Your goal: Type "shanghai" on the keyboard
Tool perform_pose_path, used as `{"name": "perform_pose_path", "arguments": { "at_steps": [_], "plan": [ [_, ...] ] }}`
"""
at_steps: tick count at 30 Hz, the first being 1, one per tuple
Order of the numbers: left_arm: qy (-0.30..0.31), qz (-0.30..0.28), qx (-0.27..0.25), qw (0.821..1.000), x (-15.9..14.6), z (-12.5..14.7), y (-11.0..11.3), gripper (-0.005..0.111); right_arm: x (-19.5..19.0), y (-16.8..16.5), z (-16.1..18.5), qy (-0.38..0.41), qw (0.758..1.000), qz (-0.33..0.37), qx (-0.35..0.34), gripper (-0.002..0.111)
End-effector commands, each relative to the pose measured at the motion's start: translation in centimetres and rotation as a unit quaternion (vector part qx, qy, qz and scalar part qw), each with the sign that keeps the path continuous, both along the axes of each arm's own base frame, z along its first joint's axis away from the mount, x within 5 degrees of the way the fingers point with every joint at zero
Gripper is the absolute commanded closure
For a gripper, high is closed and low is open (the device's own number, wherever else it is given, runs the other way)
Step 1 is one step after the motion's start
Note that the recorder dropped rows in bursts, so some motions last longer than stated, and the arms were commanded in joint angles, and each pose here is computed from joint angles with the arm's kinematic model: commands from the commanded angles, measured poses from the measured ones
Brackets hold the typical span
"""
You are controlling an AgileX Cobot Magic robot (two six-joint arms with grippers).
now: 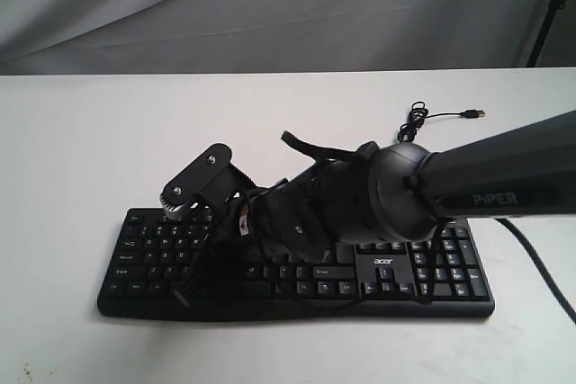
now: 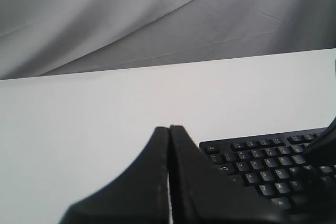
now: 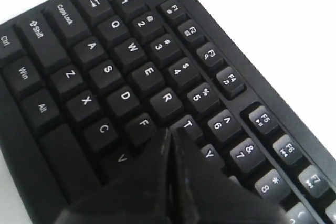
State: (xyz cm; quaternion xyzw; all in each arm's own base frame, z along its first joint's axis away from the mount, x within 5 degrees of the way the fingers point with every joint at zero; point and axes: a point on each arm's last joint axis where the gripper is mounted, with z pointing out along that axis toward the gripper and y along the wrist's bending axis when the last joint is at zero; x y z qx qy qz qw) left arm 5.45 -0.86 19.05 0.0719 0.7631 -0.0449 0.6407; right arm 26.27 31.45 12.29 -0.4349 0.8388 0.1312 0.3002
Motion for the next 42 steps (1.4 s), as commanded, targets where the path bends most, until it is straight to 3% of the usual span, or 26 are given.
{"name": "perform_pose_path", "arguments": {
  "at_steps": [1, 13, 25, 42],
  "plan": [
    [-0.001, -0.002, -0.001, 1.0, 0.0, -0.1, 0.0, 0.107, 0.4, 0.1, -0.8, -0.006, 1.0, 0.002, -0.001, 0.108],
    [-0.001, -0.002, -0.001, 1.0, 0.0, -0.1, 0.0, 0.107, 0.4, 0.1, -1.0, -0.003, 1.0, 0.002, -0.004, 0.108],
    [-0.001, -0.002, -0.001, 1.0, 0.0, -0.1, 0.0, 0.107, 0.1, -0.2, 1.4, -0.011, 1.0, 0.008, 0.001, 0.108],
    [-0.001, -0.002, -0.001, 1.0, 0.0, -0.1, 0.0, 0.107, 0.1, -1.4, 0.8, -0.008, 1.0, -0.002, -0.004, 0.108]
  ]
}}
